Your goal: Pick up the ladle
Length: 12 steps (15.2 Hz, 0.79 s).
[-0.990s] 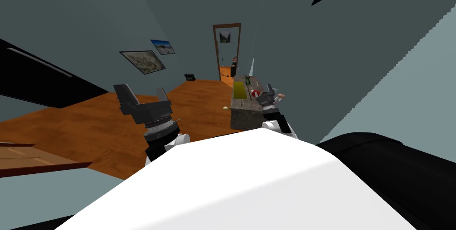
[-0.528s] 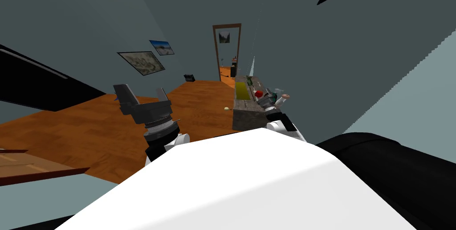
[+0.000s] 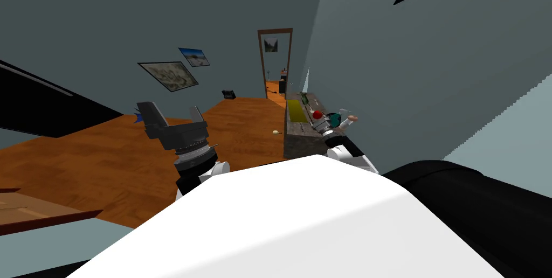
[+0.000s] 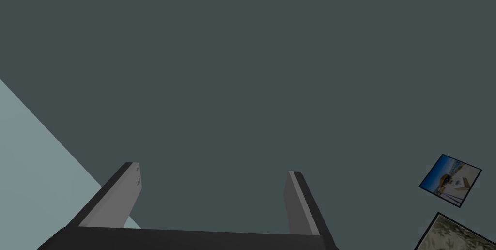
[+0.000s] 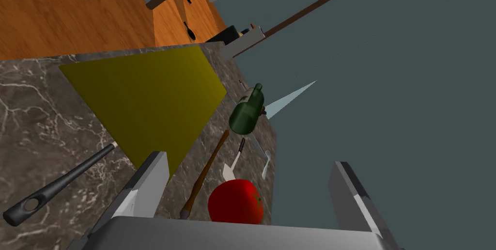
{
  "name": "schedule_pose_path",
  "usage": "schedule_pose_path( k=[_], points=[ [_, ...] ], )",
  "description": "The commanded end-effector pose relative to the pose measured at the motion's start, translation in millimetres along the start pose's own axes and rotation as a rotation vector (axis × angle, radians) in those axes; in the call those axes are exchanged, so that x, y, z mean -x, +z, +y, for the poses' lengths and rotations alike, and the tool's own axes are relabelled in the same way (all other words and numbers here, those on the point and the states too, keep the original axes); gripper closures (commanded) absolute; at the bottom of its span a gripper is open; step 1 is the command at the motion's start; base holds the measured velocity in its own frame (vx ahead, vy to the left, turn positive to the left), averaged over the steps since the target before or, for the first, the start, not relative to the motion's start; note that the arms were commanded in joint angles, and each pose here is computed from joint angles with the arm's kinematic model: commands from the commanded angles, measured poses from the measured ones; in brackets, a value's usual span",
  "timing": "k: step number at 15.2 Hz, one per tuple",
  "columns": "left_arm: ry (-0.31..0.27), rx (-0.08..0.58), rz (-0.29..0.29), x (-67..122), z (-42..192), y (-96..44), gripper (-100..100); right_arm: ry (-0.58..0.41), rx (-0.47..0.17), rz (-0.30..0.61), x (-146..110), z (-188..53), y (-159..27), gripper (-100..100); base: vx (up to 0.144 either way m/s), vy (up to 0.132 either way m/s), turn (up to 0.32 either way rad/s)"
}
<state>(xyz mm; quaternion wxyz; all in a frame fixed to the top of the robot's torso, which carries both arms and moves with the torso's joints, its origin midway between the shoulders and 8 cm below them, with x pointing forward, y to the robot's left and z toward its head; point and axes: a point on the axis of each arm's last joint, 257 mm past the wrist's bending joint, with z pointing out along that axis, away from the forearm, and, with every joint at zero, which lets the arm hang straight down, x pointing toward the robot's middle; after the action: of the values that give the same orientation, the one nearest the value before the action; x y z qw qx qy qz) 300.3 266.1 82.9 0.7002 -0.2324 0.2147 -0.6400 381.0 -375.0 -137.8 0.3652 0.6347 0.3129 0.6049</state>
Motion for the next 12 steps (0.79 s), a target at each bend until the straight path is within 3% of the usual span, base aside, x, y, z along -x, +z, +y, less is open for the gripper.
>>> schedule_pose_path(
  k=[1, 12],
  points=[
    [0.000, 0.000, 0.000, 0.0, 0.0, 0.0, 0, 0.039, -0.051, -0.040, 15.9, -8.8, -2.6, -100, 0.081, 0.086, -0.036],
    [0.000, 0.000, 0.000, 0.0, 0.0, 0.0, 0, 0.194, -0.229, -0.213, 73.0, -38.5, -20.9, -100, 0.067, 0.080, -0.025]
  ],
)
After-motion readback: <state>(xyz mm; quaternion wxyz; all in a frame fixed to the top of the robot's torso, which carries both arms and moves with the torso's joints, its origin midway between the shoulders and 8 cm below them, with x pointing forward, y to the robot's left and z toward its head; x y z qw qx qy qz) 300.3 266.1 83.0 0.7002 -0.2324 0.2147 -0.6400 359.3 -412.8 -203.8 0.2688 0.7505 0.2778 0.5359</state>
